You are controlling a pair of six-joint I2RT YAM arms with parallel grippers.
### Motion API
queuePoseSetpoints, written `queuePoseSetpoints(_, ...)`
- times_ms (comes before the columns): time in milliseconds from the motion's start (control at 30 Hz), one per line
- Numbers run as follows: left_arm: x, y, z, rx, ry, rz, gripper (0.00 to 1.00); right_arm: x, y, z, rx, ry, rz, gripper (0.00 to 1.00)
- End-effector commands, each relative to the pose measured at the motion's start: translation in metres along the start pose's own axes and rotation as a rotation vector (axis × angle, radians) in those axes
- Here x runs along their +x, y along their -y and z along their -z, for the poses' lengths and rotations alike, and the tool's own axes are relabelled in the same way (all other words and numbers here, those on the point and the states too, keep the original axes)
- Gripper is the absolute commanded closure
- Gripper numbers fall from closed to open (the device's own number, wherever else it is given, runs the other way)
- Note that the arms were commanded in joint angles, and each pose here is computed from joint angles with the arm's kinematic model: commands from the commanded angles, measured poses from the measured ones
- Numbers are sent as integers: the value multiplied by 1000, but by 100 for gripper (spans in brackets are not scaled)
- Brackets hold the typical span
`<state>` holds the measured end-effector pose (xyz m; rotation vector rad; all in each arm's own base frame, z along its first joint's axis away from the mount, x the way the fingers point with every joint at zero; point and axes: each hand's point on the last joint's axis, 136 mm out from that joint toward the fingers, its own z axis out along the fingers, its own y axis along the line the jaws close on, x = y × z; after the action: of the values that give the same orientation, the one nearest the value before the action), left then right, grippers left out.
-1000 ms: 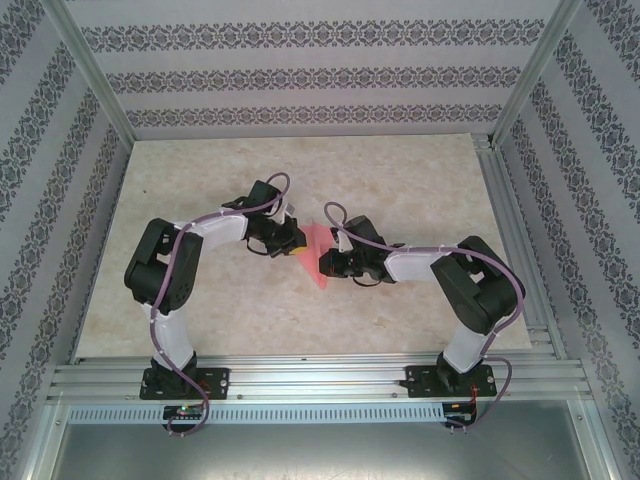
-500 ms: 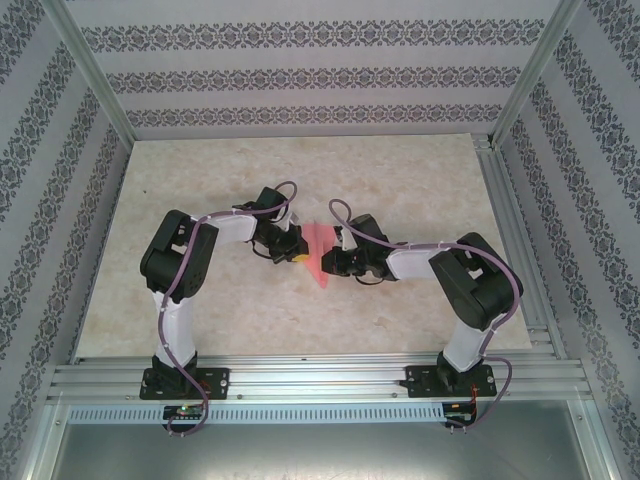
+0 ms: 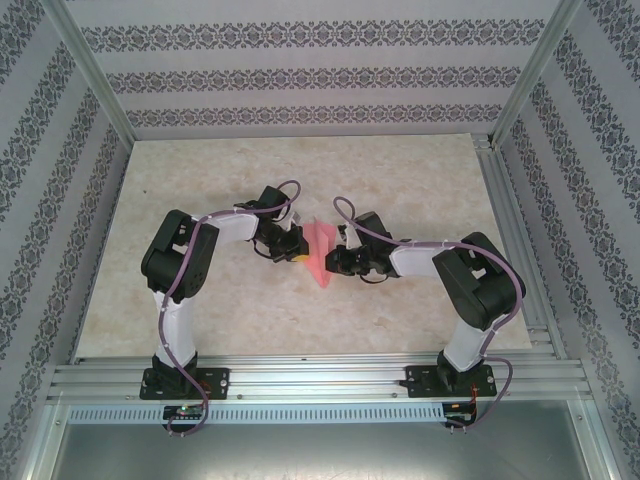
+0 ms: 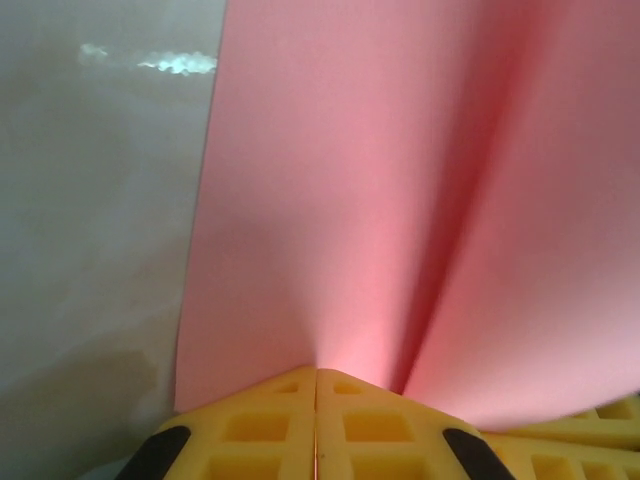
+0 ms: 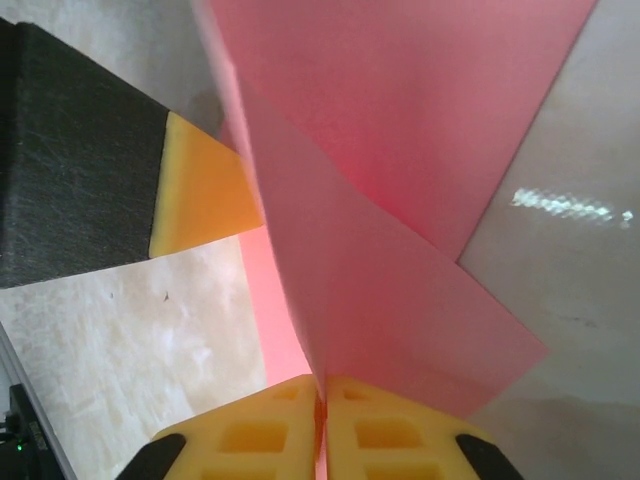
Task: Fold a paper plane with a square sheet of paper (pick it up from the middle)
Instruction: Fourth fold the wing at the center of the table.
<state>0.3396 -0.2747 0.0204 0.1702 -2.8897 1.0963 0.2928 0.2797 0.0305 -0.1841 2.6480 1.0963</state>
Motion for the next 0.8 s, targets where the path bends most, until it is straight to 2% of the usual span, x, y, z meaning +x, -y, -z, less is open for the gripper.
queuePoseSetpoints(0, 4, -3, -3, -12, -16, -4, 88, -8, -16, 6, 4, 12, 67, 82)
queuePoseSetpoints(67, 2, 4, 0, 2, -5, -5, 87, -7, -15, 7, 56, 19, 80, 73)
queuePoseSetpoints(100, 1, 6, 2, 7, -1, -2, 88, -4, -18, 8, 77, 14, 99, 73)
queuePoseSetpoints(167, -1, 11, 4, 18, 4, 1, 88, -1, -14, 10, 174, 18, 116, 70)
queuePoseSetpoints(200, -1, 11, 5, 21, 8, 4, 87, -1, -10, 13, 237, 22, 125, 65)
queuePoseSetpoints(300, -2, 14, 6, 31, 10, 6, 87, 4, -1, 21, 421, 21, 163, 62)
queuePoseSetpoints(433, -2, 16, 5, 38, 8, 10, 88, 5, -7, 27, 572, 30, 224, 61)
queuePoseSetpoints(533, -2, 19, 4, 55, 4, 9, 88, 6, -22, 28, 631, 48, 276, 58)
queuePoseSetpoints(767, -1, 25, 6, 85, -4, 9, 88, 17, -25, 13, 692, 13, 344, 57)
